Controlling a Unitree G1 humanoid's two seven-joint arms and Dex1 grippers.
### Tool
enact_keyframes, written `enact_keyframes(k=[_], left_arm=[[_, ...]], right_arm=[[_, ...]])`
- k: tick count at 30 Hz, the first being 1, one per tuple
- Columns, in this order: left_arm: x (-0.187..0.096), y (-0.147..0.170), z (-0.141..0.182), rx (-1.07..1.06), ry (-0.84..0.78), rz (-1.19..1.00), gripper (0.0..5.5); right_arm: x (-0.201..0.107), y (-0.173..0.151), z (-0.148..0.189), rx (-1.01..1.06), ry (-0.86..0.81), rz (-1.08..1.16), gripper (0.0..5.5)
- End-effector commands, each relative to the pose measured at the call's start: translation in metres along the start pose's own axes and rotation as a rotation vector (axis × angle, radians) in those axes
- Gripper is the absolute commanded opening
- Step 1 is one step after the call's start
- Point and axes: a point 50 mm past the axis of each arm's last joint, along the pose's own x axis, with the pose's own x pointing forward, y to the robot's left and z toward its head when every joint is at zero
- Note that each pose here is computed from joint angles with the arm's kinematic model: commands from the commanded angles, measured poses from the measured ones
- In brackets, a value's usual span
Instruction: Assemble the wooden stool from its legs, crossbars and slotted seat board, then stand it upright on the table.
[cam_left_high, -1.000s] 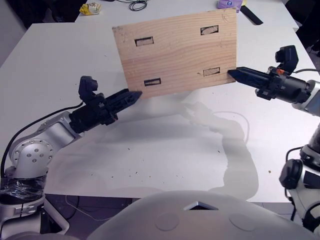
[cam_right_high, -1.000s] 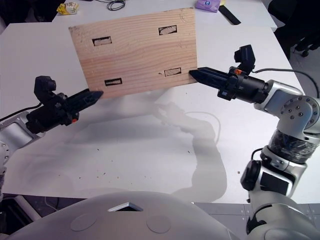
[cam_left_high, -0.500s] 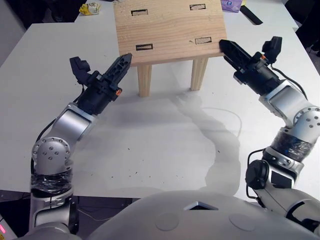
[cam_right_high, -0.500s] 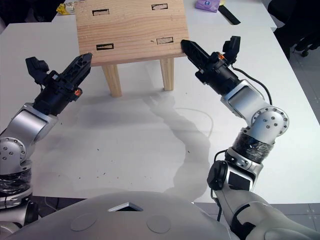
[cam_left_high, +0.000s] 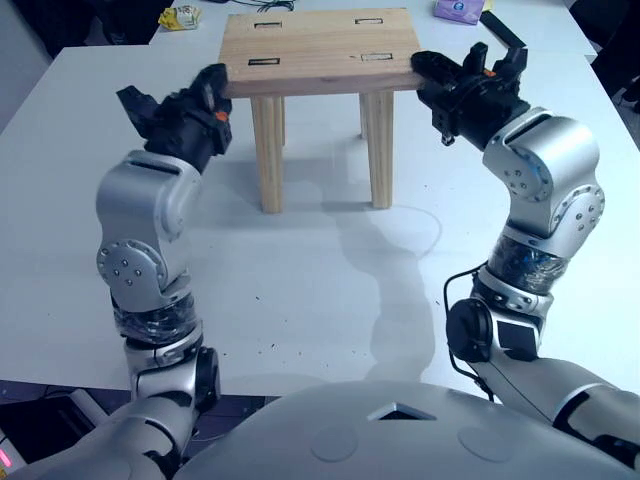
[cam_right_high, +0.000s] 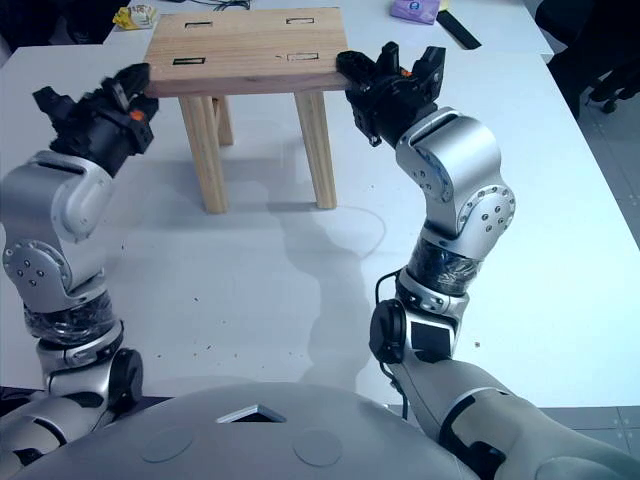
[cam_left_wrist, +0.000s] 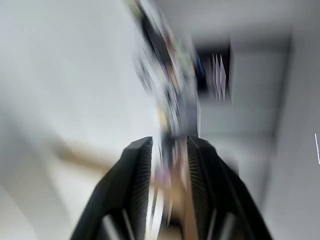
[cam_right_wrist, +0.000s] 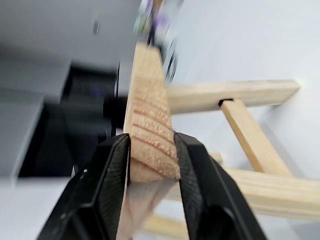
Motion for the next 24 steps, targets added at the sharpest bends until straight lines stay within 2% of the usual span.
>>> enact_keyframes(k=[1,7,12,15,20,24], left_arm=[[-0.009,0.005,0.008,-0.058,-0.105,-0.002,1.44],[-0.021,0.004,0.014,-0.022,-0.179,-0.042,2.29],[-0.023,0.005,0.010,0.016,-0.167,-0.057,2.97],[-0.024,0.001,0.009,0.041,-0.160,-0.098,2.99],[-0.024,-0.001,0.006,0.096,-0.153,-0.141,2.99],[-0.019,0.008,0.008,0.209,-0.176,-0.123,2.99]], right_arm=[[-0.009,-0.016,0.016,0.021,-0.135,-0.063,1.77],[-0.010,-0.013,0.010,-0.012,-0.095,-0.013,2.53],[-0.010,-0.014,0.015,-0.050,-0.079,0.014,3.19],[-0.012,-0.011,0.027,-0.102,-0.117,0.042,3.59],[-0.018,-0.007,0.041,-0.208,-0.173,0.080,3.59],[-0.016,-0.010,0.055,-0.389,-0.308,0.021,3.59]])
